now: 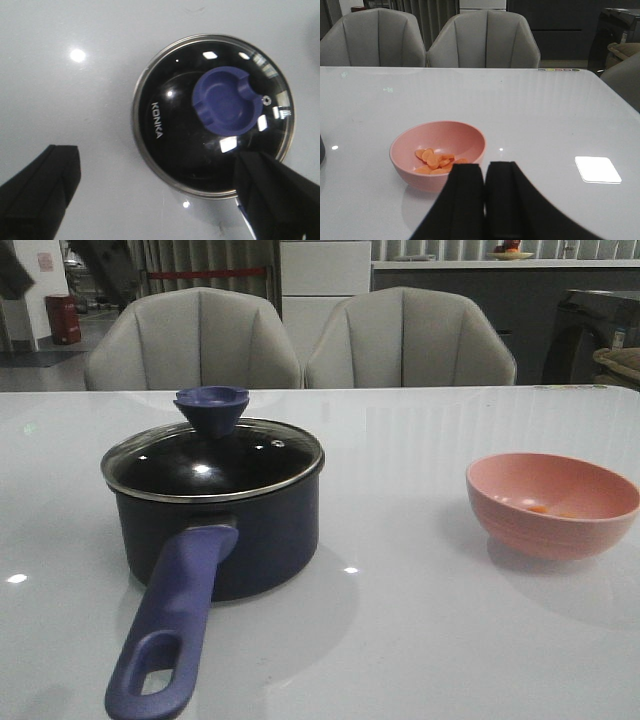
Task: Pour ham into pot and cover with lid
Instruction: 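Lower the left gripper onto the purple knob of the glass lid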
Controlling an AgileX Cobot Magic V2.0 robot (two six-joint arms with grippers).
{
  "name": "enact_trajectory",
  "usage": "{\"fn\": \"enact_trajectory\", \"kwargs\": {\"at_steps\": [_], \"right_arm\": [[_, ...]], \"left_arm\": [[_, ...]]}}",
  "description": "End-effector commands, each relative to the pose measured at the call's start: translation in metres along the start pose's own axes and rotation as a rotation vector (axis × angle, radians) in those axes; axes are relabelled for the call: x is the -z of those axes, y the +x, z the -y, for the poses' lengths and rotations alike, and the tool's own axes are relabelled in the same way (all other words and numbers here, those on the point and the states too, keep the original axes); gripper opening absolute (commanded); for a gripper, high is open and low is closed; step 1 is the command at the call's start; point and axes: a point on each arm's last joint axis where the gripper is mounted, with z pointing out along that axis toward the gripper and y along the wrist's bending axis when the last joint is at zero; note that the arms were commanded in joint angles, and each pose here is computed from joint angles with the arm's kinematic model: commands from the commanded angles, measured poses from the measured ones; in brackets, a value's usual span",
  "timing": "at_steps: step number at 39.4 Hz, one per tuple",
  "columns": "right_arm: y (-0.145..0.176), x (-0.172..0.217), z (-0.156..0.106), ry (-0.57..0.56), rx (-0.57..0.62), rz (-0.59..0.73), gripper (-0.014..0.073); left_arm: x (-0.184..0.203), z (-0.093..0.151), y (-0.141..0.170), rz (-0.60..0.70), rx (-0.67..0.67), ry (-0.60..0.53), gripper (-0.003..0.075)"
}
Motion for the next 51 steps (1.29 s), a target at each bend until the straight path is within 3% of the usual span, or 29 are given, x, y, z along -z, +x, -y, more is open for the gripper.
{"fn": "enact_trajectory", "kwargs": {"at_steps": [1, 7, 25, 51], "right_arm": [[-0.004, 0.001, 0.001, 0.004, 0.009, 0.081, 0.0159], [-0.004, 0.001, 0.001, 0.004, 0.009, 0.081, 0.0159], [-0.004, 0.001, 0.001, 0.004, 0.009, 0.081, 0.0159], [-0.004, 0.001, 0.001, 0.004, 0.009, 0.082, 0.0159]], "left_arm": [[0.012, 0.017, -0.024, 0.072, -0.025, 0.041, 0.0666], [-0.006, 0.031, -0.040, 0.021, -0.026, 0.058, 0.0676], [-0.050, 0.042, -0.056, -0.122, 0.028, 0.094, 0.0676], [-0.097, 0.043, -0.050, -0.259, 0.057, 0.086, 0.0669]]}}
